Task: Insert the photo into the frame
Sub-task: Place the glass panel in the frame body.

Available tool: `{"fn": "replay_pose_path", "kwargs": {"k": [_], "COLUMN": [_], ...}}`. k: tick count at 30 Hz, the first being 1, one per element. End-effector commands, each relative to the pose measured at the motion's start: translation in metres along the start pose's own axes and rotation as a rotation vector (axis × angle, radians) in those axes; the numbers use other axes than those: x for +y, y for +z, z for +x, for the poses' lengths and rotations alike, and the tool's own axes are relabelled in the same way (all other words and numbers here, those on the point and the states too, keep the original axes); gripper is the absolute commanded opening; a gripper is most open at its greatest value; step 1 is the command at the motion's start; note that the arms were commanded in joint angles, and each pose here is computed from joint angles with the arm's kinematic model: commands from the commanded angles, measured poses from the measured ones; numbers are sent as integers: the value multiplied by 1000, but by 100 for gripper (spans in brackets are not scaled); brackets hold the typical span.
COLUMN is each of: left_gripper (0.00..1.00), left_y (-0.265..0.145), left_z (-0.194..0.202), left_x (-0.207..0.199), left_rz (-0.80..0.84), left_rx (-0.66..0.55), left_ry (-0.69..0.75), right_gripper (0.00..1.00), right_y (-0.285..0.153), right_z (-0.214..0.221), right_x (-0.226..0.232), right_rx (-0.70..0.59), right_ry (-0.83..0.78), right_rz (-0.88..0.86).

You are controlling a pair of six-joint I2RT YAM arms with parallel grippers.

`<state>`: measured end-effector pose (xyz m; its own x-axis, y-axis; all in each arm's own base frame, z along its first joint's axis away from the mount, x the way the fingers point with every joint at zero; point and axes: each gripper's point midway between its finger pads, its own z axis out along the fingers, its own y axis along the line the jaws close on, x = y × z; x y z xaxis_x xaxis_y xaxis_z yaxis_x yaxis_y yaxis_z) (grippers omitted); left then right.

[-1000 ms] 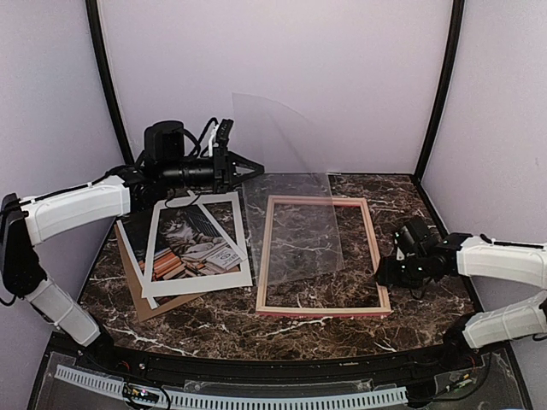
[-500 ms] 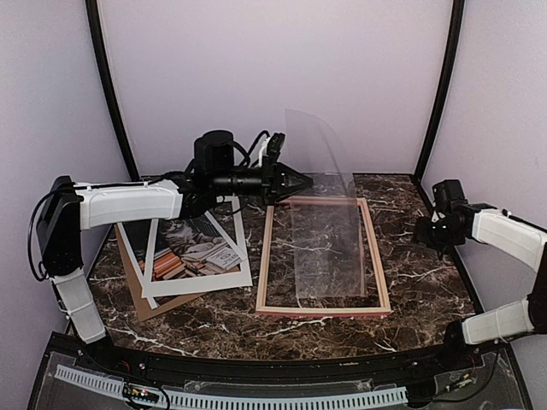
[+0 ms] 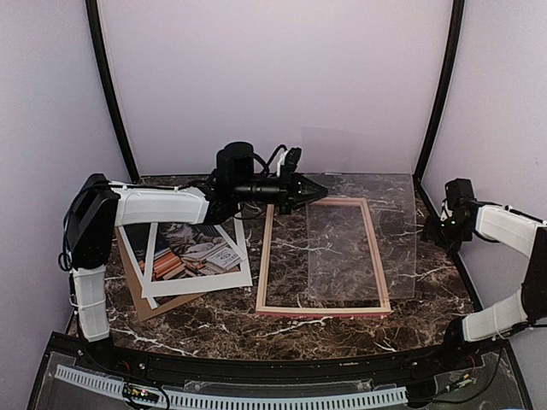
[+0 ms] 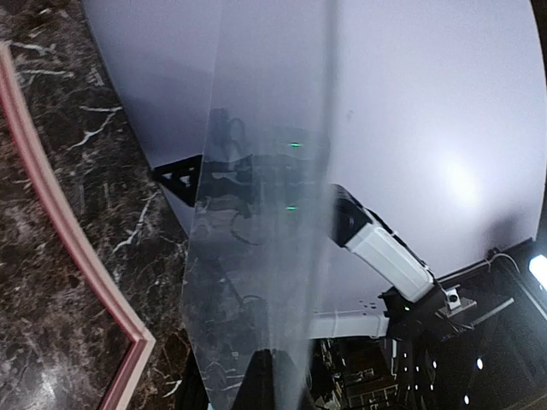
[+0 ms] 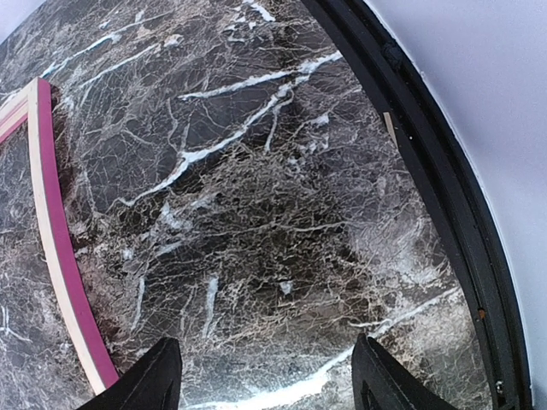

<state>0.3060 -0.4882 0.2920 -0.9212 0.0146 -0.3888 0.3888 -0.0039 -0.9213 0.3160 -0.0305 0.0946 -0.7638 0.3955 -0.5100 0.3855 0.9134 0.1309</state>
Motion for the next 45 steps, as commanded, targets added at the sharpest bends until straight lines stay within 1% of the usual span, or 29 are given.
{"fn": "replay_pose_path", "kwargs": {"k": [1, 2, 5, 6, 7, 8, 9, 10, 13, 16, 22, 26, 33, 37, 45], "left_gripper": [0, 0, 0, 0, 0, 0, 0, 0, 0, 0, 0, 0, 0, 0, 0], "left_y": [-15, -17, -33, -36, -43, -46, -52, -56, -67, -69, -67, -67, -63, -63, -59], "left_z": [-1, -1, 2, 3, 5, 5, 6, 6, 4, 5, 9, 7, 0, 1, -6], "left_x": [83, 92, 139, 147, 162, 168, 180, 186, 202, 210, 220, 217, 209, 207, 198], "left_rz": [-168, -191, -301, -318, -352, -367, -405, -422, -483, -496, -506, -504, -477, -484, -463], "left_rx": [-16, -14, 4, 13, 23, 32, 38, 46, 53, 68, 99, 108, 123, 147, 152], "left_ry": [-134, -122, -177, -170, -201, -187, -210, -189, -194, -185, -188, -167, -84, -55, 10], "right_gripper": [69, 69, 68, 68, 68, 68, 68, 68, 68, 68, 67, 67, 67, 67, 67], "right_y": [2, 4, 9, 10, 11, 12, 12, 13, 15, 17, 21, 22, 25, 26, 30], "right_z": [-14, -13, -9, -8, -7, -6, -6, -6, -5, -2, 3, 6, 8, 9, 11], "right_x": [8, 9, 11, 12, 12, 13, 13, 13, 14, 18, 20, 20, 22, 22, 24], "right_rx": [-27, -22, -4, 2, 6, 12, 12, 14, 20, 34, 51, 60, 68, 74, 85], "right_ry": [-15, -15, -14, -14, -15, -16, -17, -18, -20, -23, -26, -28, -32, -32, -37], "right_rz": [-37, -43, -58, -62, -66, -67, -70, -71, -74, -98, -110, -114, -124, -128, -136]}}
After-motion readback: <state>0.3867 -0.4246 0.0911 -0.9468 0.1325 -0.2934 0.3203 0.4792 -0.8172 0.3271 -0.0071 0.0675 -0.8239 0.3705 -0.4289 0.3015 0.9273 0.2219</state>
